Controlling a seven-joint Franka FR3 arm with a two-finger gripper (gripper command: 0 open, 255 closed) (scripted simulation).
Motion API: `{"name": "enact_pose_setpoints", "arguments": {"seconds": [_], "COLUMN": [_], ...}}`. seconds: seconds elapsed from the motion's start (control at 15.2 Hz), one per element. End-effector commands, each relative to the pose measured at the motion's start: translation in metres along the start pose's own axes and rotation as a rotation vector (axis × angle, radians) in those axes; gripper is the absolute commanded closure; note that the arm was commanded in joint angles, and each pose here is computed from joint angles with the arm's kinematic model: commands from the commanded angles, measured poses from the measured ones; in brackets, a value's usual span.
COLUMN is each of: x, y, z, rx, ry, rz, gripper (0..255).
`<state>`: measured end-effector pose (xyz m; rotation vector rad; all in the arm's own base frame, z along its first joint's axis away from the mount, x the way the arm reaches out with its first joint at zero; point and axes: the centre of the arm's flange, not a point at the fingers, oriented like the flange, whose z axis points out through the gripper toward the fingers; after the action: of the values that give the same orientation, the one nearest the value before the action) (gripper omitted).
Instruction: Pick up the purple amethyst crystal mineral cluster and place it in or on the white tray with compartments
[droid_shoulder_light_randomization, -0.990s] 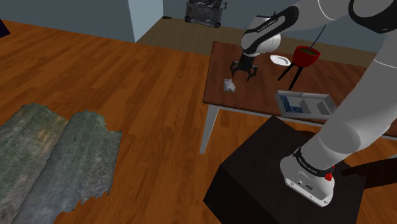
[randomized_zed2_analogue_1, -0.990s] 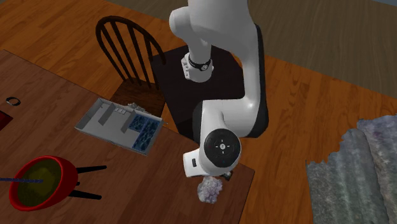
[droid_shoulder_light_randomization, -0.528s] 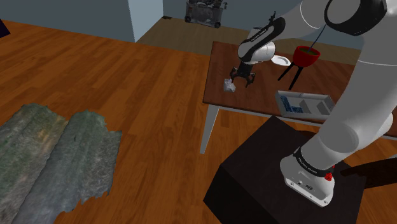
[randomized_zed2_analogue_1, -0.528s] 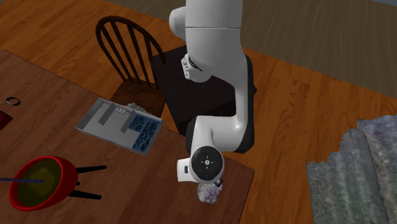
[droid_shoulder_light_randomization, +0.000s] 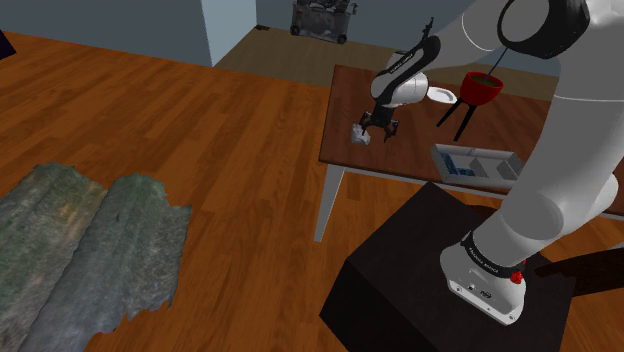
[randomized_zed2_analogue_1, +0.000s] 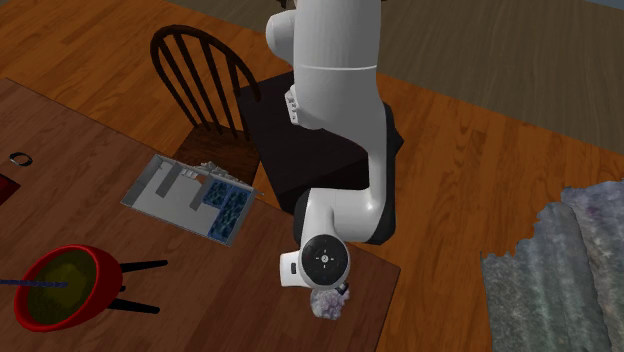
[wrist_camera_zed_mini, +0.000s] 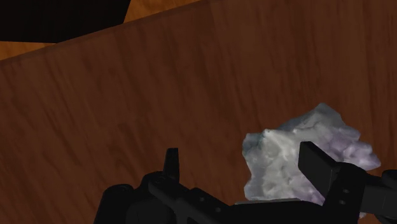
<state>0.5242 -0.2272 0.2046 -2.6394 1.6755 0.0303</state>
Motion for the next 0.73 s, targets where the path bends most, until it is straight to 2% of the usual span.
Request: {"name": "enact_pose_setpoints", "arguments": {"seconds": [0.0,0.2,0.26,0.66], "x": [0.0,0.0,0.0,0.0], "y": [0.0,0.0,0.0,0.0], "z": [0.0003,0.0003,0.0003,0.0003], "rx": [0.0,0.0,0.0,0.0], "ry": [0.0,0.0,0.0,0.0], "rz": [0.0,0.0,0.0,0.0], "gripper": [0,0,255,255]}}
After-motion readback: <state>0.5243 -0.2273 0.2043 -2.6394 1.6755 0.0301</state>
